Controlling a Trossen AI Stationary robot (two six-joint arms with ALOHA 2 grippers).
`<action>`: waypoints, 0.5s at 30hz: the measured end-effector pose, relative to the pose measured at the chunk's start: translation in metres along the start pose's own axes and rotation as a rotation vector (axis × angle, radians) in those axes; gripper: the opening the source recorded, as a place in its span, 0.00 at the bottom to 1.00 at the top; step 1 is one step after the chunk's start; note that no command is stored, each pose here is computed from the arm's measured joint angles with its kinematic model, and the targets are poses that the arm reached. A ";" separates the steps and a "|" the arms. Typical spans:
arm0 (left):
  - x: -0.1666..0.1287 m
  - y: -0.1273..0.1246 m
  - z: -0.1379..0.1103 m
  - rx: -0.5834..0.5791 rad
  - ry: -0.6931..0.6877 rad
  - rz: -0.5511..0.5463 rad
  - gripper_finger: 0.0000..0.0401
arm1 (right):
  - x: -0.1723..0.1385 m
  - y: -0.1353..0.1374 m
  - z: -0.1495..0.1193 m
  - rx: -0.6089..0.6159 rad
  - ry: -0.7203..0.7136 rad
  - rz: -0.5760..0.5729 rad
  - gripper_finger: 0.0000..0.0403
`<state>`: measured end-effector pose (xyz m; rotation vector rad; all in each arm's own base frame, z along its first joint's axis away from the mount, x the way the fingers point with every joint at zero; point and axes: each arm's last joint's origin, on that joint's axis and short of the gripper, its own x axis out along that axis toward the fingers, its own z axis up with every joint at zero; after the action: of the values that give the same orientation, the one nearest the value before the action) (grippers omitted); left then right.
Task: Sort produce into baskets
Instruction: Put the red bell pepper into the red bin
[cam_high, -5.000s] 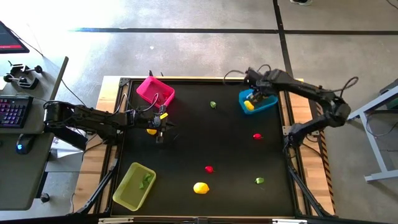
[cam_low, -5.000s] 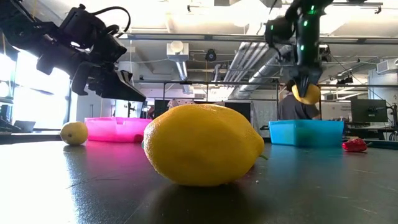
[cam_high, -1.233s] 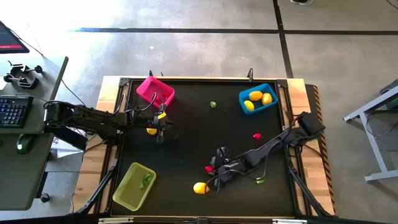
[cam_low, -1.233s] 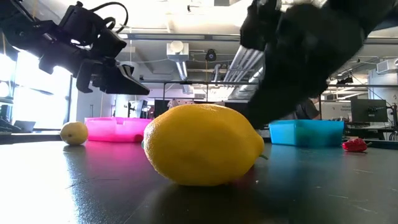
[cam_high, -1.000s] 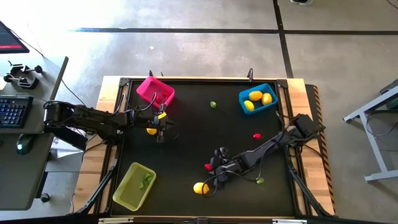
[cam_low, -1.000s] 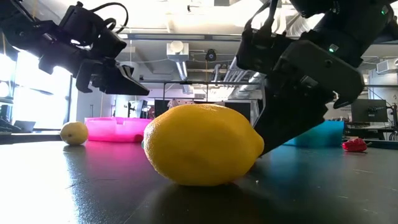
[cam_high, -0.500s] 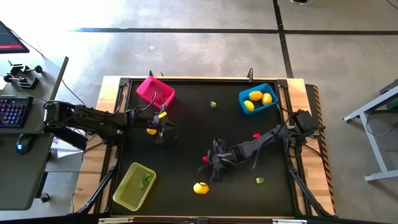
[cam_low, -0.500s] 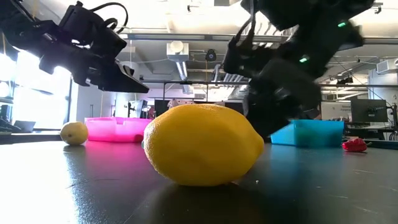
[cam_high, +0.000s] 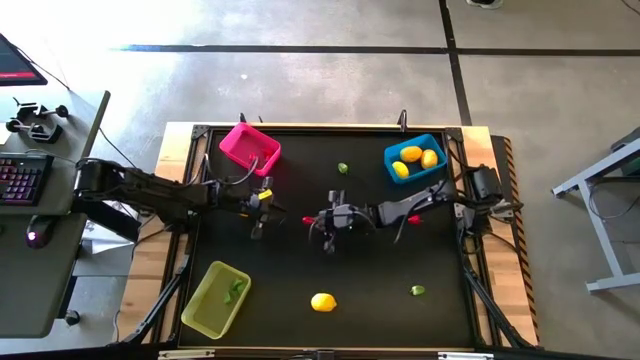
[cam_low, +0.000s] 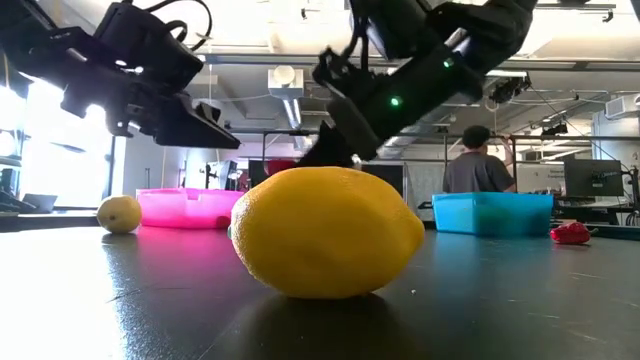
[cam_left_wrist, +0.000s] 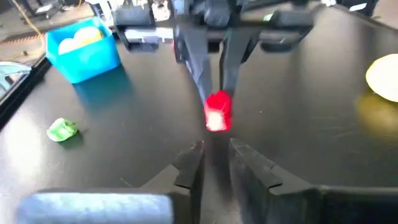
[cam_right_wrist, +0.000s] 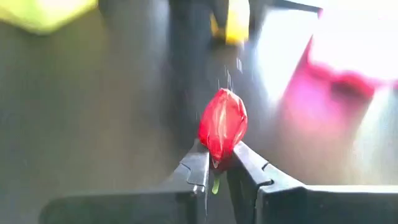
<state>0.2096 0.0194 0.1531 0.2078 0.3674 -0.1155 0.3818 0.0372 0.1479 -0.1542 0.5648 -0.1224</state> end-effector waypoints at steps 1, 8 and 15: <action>0.003 -0.001 0.000 -0.002 0.010 0.001 0.18 | 0.000 -0.001 0.003 -0.023 -0.033 0.009 0.05; 0.021 -0.008 0.007 -0.028 -0.047 -0.005 0.30 | 0.000 -0.004 0.013 -0.123 -0.136 0.028 0.06; 0.028 -0.013 0.010 -0.020 -0.045 -0.033 0.31 | 0.000 -0.004 0.014 -0.123 -0.144 0.030 0.06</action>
<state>0.2369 0.0027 0.1492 0.1788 0.3268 -0.1486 0.3889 0.0351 0.1599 -0.2718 0.4303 -0.0472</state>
